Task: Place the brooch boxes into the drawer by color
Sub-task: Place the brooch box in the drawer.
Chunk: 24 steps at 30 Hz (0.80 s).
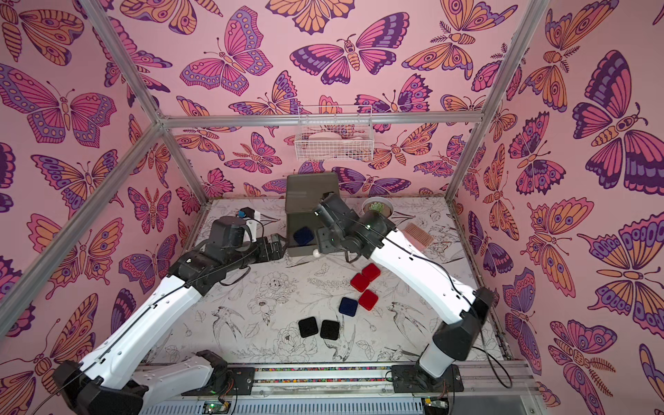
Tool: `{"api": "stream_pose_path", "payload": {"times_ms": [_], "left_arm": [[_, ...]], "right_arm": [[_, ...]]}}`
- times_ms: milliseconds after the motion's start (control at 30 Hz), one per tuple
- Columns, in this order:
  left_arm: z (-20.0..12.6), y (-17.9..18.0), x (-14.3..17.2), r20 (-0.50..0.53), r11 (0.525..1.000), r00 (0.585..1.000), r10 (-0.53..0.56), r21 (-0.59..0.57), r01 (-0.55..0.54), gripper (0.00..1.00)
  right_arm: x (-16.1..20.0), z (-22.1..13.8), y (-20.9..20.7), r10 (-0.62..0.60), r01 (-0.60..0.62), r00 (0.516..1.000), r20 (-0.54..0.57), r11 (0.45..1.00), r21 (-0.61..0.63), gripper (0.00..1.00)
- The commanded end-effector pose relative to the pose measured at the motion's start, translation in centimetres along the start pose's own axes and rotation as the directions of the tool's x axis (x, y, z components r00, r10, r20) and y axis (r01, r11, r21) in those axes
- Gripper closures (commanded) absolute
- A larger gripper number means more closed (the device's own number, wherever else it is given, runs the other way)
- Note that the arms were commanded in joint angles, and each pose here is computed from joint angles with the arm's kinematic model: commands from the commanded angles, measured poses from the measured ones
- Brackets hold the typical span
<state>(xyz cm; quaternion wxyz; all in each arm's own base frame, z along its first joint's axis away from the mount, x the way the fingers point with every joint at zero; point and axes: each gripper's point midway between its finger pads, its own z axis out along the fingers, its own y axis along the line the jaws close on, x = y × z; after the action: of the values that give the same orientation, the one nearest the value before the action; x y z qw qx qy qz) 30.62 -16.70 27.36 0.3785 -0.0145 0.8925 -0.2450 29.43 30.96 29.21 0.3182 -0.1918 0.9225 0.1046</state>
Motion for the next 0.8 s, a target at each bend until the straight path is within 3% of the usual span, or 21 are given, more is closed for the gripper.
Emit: {"api": "stream_pose_path", "payload": {"times_ms": [0, 333, 767], "left_arm": [[-1.1, 0.2, -0.1, 0.003, 1.000, 1.000, -0.015, -0.002, 0.015, 0.00], [-1.5, 1.5, 0.7, -0.007, 0.999, 1.000, -0.021, -0.027, 0.021, 0.00], [-0.8, 1.6, 1.3, -0.035, 0.999, 0.999, -0.028, -0.027, 0.027, 0.00]], "right_arm": [[-0.3, 1.9, -0.1, -0.035, 0.035, 0.997, -0.070, 0.999, -0.007, 0.31], [-1.9, 7.5, -1.6, 0.029, -0.036, 0.991, -0.131, 0.998, -0.051, 0.31], [-1.0, 10.7, -2.1, 0.018, -0.021, 0.982, -0.188, 1.000, -0.015, 0.30]]}}
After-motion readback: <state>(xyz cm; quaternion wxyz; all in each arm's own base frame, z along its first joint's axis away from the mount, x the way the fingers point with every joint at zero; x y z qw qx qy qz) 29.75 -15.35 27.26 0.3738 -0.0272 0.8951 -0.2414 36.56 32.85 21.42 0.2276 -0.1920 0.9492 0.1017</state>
